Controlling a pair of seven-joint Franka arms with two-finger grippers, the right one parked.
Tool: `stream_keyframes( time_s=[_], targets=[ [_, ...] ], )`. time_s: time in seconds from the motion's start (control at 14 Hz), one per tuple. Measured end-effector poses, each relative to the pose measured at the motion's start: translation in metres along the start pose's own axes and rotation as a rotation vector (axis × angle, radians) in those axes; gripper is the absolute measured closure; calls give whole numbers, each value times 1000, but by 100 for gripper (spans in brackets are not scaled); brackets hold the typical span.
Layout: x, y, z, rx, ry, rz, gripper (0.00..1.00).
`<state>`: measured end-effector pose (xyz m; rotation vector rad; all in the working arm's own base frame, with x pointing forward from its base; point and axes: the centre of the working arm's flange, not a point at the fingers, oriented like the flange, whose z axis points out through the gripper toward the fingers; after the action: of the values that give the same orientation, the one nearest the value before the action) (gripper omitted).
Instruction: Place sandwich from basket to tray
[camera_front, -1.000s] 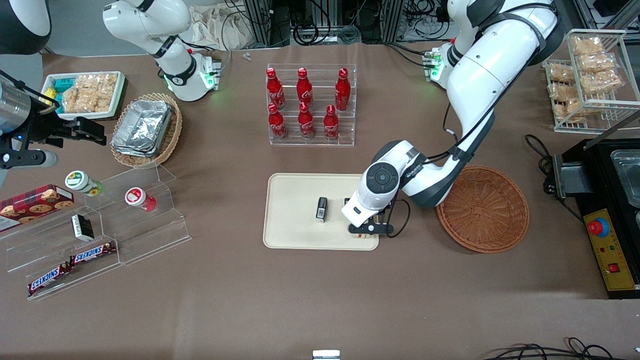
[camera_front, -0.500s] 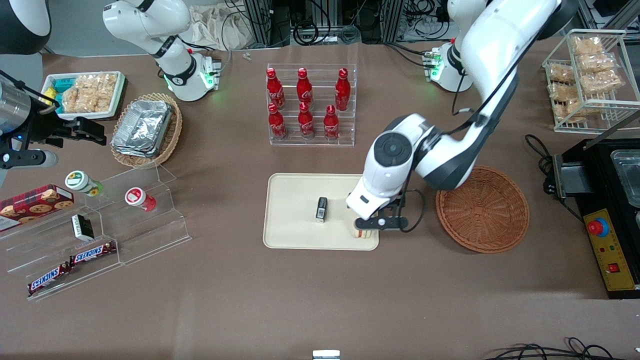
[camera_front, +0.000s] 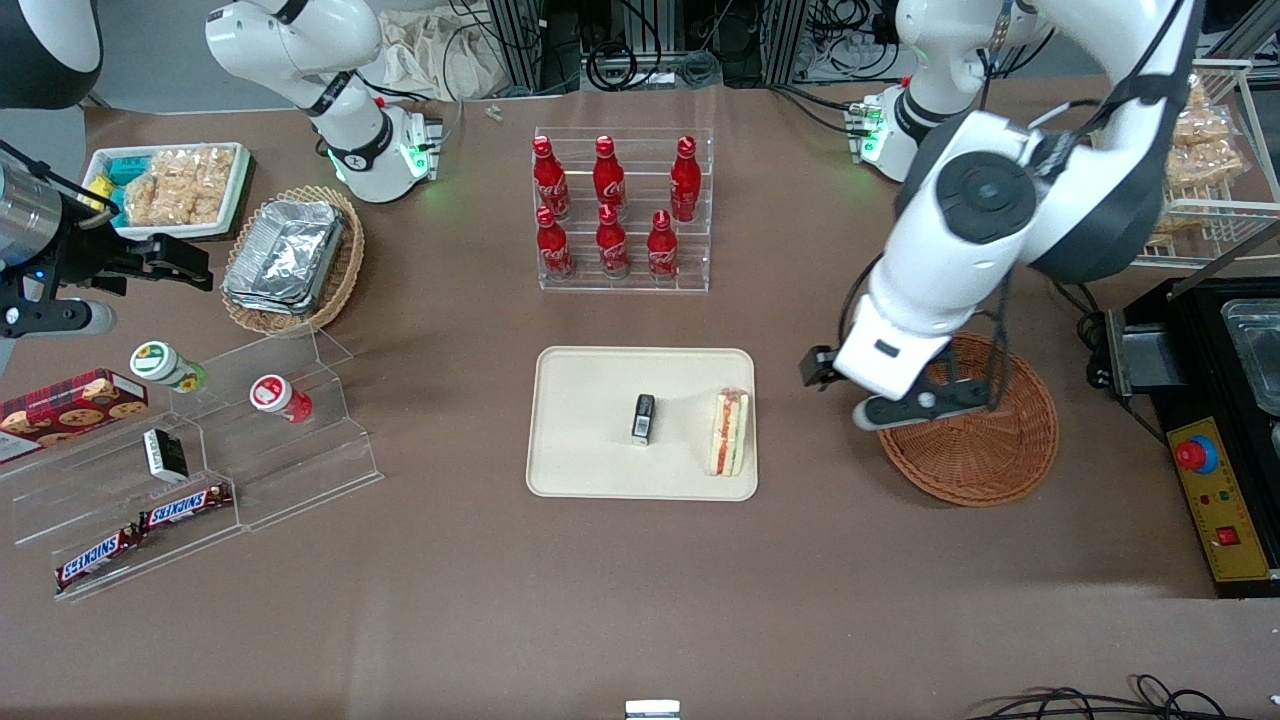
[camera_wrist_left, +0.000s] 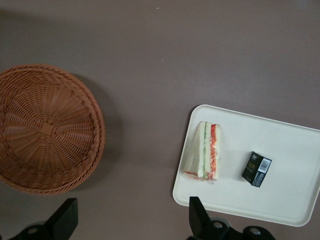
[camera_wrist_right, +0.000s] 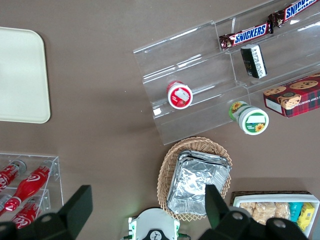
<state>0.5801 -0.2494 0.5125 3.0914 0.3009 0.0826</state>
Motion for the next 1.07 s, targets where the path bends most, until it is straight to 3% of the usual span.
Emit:
stream_keyframes(
  time_s=[0.14, 0.43, 0.71, 1.07],
  targets=[
    [-13, -24, -11, -14, -17, -21, 0],
    [-40, -56, -21, 15, -12, -20, 0],
    [-31, -89, -26, 6, -11, 8, 0],
    [-11, -166, -45, -31, -33, 53, 0]
  ],
)
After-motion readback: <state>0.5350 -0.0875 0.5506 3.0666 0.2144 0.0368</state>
